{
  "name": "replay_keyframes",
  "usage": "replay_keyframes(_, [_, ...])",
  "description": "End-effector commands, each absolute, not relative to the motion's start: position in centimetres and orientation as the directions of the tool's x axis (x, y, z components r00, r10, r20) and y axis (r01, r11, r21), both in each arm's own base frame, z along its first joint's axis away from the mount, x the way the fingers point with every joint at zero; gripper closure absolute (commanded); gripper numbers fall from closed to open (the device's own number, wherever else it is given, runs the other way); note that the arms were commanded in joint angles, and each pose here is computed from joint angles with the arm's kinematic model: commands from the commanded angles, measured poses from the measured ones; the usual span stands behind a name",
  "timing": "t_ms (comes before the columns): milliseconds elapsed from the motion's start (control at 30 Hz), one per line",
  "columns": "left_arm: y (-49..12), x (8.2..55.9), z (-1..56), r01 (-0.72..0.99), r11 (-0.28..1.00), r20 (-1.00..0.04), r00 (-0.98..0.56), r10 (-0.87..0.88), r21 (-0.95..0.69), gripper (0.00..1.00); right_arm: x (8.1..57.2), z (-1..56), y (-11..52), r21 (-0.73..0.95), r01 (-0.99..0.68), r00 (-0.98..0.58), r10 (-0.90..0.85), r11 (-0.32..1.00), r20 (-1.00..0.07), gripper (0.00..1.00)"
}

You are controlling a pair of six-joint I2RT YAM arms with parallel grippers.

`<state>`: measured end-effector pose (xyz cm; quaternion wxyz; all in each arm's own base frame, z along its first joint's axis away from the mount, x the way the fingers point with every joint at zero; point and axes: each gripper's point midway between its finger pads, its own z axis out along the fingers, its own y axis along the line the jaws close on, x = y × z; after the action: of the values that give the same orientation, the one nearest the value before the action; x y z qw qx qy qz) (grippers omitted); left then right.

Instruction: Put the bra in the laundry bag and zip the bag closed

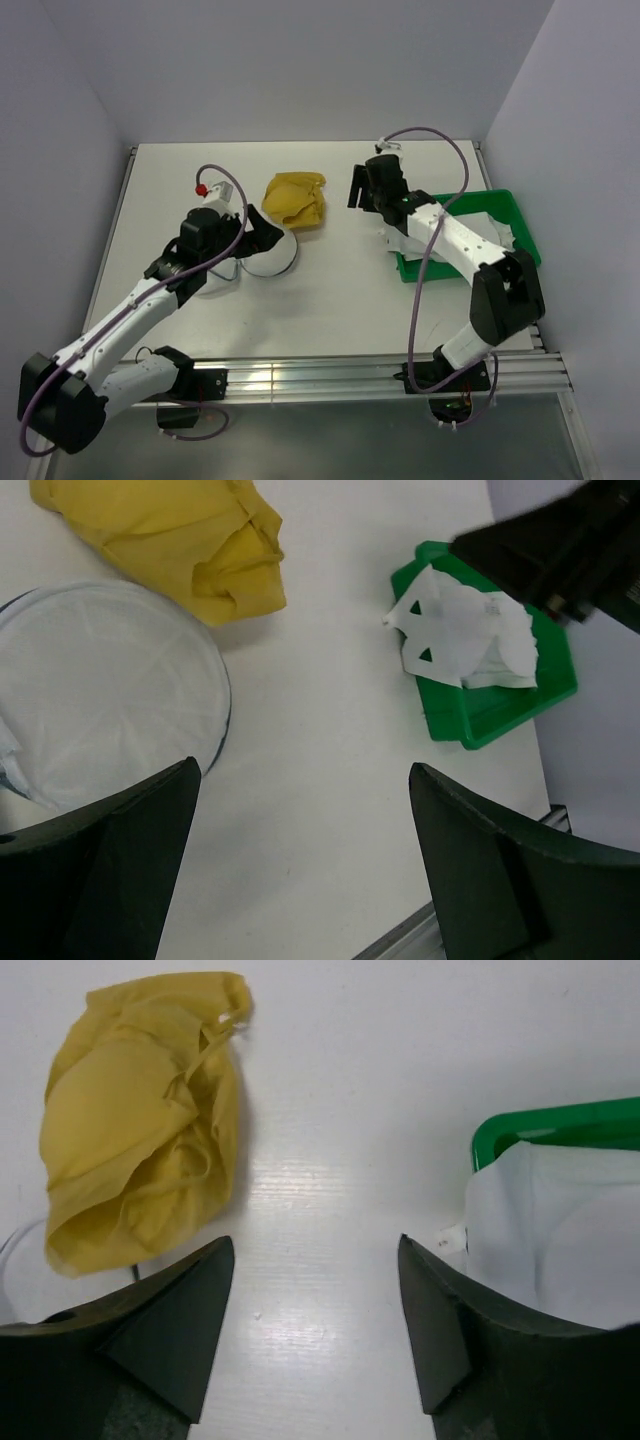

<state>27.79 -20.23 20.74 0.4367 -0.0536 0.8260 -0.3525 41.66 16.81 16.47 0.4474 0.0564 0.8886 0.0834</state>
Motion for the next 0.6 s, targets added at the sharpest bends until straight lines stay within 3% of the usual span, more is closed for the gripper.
replay_keyframes(0, [-20.8,31.1,22.5,0.199,0.756,-0.709,-0.551,-0.44,-0.623,0.09,40.4,20.9,16.8,0.303,-0.015,-0.484,0.258,0.953,-0.836,0.29])
replay_keyframes(67, [-21.2,32.9,21.8,0.167,0.773,-0.708,-0.552,-0.441,-0.612,0.11,38.3,19.4,16.7,0.339,-0.034,-0.503,0.277,0.94,-0.819,0.33])
replay_keyframes(133, [-21.9,34.6,20.7,0.149,0.788,-0.703,-0.571,-0.425,-0.597,0.11,37.2,18.9,17.1,0.374,-0.065,-0.506,0.293,0.925,-0.811,0.49])
replay_keyframes(233, [-21.9,38.5,19.7,0.079,0.845,-0.734,-0.542,-0.409,-0.529,0.14,35.5,17.7,17.1,0.413,-0.089,-0.514,0.314,0.906,-0.799,0.63])
replay_keyframes(367, [-23.2,44.3,18.6,0.059,0.916,-0.778,-0.551,-0.301,-0.396,0.22,33.8,17.2,17.5,0.486,-0.108,-0.513,0.37,0.867,-0.774,0.66])
replay_keyframes(400, [-23.5,47.0,21.6,0.073,0.93,-0.825,-0.49,-0.281,-0.36,0.24,33.7,17.5,17.7,0.503,-0.124,-0.5,0.384,0.856,-0.777,0.67])
replay_keyframes(433, [-23.6,48.0,17.0,0.039,0.959,-0.789,-0.578,-0.206,-0.279,0.27,33.4,17.6,17.8,0.519,-0.128,-0.498,0.397,0.845,-0.771,0.67])
replay_keyframes(567, [-25.0,52.9,14.2,0.084,0.987,-0.786,-0.615,-0.056,-0.136,0.4,32.0,17.4,17.8,0.548,-0.152,-0.486,0.421,0.823,-0.766,0.66])
